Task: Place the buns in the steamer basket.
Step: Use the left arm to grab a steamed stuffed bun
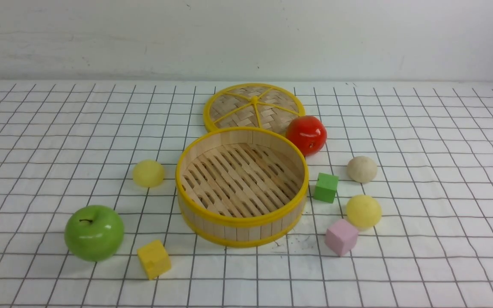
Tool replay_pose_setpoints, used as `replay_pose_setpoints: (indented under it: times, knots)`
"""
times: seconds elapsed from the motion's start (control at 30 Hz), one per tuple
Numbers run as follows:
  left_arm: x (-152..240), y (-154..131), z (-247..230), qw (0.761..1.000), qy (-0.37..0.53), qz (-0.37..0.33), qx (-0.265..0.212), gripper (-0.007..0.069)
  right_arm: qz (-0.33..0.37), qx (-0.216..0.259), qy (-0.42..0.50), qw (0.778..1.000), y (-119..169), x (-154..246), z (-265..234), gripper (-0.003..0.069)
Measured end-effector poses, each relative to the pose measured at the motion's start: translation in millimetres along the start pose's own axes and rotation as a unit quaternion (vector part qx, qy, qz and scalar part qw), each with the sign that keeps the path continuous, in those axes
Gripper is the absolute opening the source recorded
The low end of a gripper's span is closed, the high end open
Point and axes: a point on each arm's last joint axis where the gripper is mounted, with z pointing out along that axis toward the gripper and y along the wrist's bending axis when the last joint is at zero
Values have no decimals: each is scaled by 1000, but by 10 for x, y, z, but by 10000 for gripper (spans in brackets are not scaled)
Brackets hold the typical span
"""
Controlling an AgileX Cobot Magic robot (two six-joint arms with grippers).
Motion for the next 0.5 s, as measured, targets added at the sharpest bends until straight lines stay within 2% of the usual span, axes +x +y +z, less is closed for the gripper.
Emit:
replay_pose_setpoints:
  times: [0.13,0.27,0.3,0.33,0.43,0.5]
  knots:
    - [-276,-168,119,1000,-16,-13,5,238,0,0,0,1000,0,0,0,241]
    - [-470,-282,315,999,18,-41,-24,238,0,0,0,1000,0,0,0,241]
    - [-519,-305,428,995,54,-58,-55,238,0,0,0,1000,0,0,0,241]
    - [-521,-305,443,995,60,-62,-59,238,0,0,0,1000,0,0,0,241]
    - [-410,-209,686,962,195,-79,-175,238,0,0,0,1000,0,0,0,241]
    - [-278,-114,742,934,261,-79,-230,238,0,0,0,1000,0,0,0,241]
